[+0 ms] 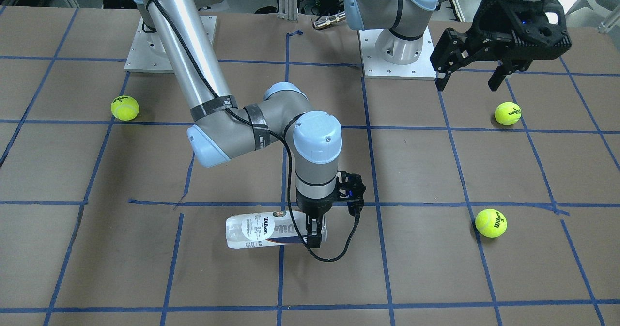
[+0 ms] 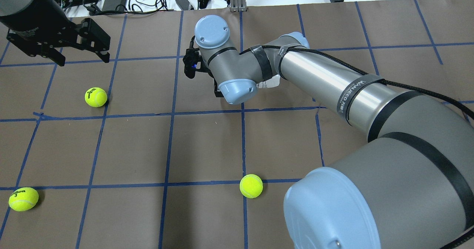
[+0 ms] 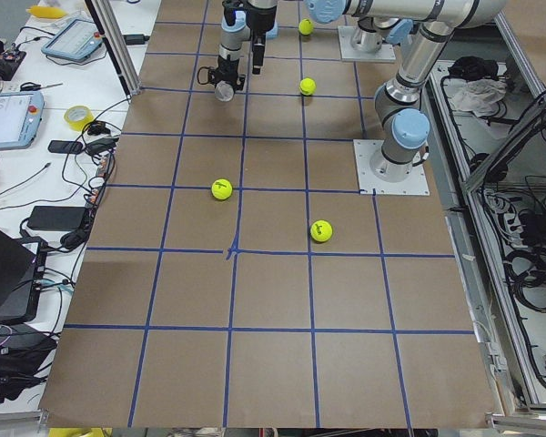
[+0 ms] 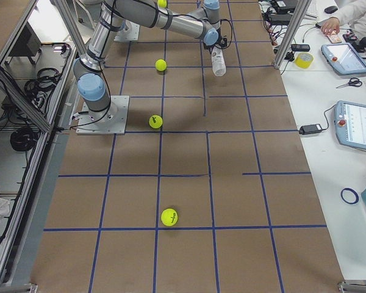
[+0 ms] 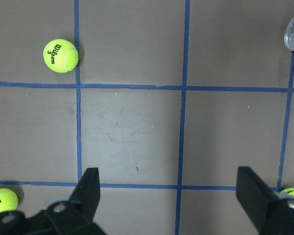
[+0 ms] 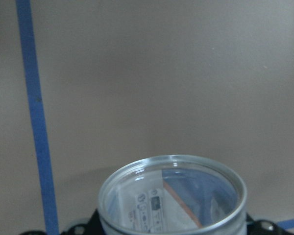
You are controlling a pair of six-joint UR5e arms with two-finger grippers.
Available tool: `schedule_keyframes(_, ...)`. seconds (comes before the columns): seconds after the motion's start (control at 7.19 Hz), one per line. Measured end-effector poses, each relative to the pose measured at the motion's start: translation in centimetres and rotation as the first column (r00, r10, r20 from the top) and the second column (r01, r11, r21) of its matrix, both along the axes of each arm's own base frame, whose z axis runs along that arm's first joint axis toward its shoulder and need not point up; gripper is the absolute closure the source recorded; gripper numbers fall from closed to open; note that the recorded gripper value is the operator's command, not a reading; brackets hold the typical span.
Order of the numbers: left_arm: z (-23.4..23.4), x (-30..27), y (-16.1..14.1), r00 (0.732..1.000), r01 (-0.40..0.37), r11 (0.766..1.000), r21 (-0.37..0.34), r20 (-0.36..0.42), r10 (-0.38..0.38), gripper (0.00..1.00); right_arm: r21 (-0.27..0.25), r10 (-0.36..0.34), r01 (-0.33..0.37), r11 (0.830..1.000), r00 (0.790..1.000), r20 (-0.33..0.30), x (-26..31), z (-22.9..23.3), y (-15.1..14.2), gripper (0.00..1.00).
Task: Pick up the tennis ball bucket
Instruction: 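Carry the can with the right gripper toward the left arm, tilting it sideways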
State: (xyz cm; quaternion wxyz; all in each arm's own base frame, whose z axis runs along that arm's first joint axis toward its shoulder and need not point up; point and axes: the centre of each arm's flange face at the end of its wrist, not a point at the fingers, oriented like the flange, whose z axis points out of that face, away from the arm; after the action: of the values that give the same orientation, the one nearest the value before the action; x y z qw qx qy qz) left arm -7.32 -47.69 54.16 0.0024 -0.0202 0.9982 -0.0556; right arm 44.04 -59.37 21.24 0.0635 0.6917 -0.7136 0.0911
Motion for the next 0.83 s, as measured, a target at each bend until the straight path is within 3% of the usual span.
schedule_keyframes(0.28,0.0,0.0,0.0,1.000,0.000,1.000,0.000,0.000,0.000,0.00,0.006,0.054,-0.054,0.999,0.999,-0.003,2.3,-1.1,1.7,0.90)
schedule_keyframes(0.56,0.0,-0.1,0.0,1.000,0.002,1.000,0.000,0.000,-0.002,0.00,0.014,0.066,-0.067,0.998,0.998,0.015,4.0,-1.3,3.0,0.83)
schedule_keyframes(0.7,0.0,-0.2,0.0,1.000,0.005,1.000,0.000,0.000,-0.005,0.00,0.017,0.056,-0.056,0.998,0.998,0.023,4.4,-1.2,3.2,0.68)
schedule_keyframes(0.83,0.0,-0.2,-0.1,1.000,0.009,1.000,0.000,0.000,-0.009,0.00,0.026,0.038,-0.039,0.999,0.999,0.033,4.6,-1.3,3.4,0.32)
